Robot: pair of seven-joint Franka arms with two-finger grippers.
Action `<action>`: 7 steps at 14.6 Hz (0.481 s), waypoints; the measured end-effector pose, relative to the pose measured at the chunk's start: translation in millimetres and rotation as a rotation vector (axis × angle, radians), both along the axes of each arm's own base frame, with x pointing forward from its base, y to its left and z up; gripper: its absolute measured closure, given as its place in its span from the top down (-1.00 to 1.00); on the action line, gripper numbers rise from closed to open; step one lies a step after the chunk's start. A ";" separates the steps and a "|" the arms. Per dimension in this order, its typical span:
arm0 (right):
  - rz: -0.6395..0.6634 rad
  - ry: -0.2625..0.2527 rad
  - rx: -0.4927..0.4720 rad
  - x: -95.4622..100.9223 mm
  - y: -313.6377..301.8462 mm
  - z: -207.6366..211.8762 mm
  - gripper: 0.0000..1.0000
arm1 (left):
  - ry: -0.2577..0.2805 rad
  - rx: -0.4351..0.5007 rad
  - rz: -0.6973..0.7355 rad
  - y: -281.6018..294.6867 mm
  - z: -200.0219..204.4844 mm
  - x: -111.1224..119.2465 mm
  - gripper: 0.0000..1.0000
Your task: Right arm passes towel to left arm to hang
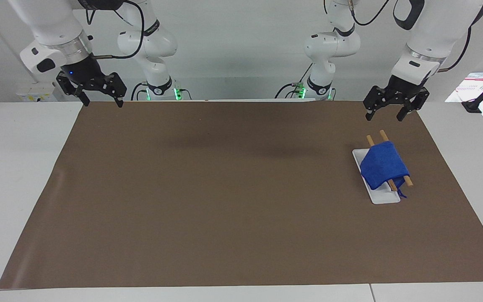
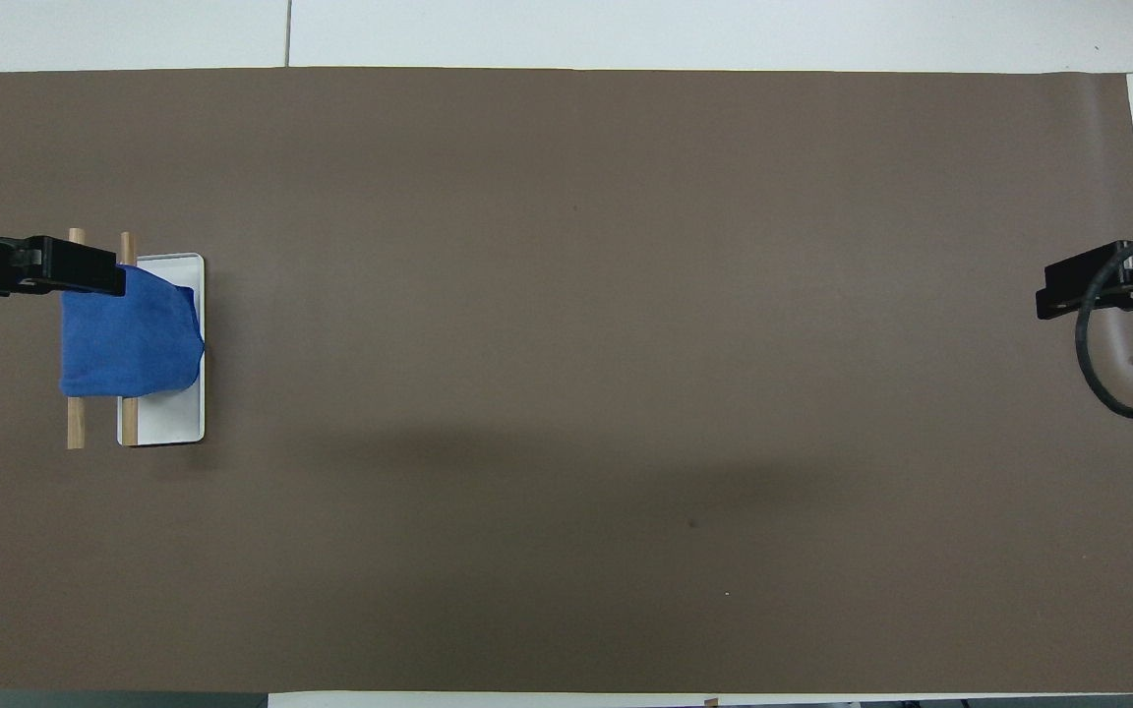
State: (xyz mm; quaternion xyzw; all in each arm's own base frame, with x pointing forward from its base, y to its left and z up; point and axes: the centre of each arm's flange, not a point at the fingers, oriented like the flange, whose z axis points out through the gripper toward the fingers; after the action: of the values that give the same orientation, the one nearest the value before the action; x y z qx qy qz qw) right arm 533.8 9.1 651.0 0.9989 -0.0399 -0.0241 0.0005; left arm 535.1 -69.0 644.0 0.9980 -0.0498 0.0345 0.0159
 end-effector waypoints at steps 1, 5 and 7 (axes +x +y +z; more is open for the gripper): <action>0.000 0.000 0.000 0.0 0.0 0.0 1.00 | 0.013 0.005 -0.009 0.5 4.3 -2.7 1.00; 0.000 0.000 0.000 0.0 0.0 0.0 1.00 | 0.048 0.032 -0.049 4.2 5.0 -7.2 1.00; 0.000 0.000 0.000 0.0 0.0 0.0 1.00 | 0.051 0.033 -0.060 4.3 4.4 -7.2 1.00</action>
State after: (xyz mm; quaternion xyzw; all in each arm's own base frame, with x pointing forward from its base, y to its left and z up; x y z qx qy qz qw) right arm 533.8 9.1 651.0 0.9989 -0.0399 -0.0241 0.0005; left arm 527.8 -64.7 648.4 0.9968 -0.0798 0.0076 0.0017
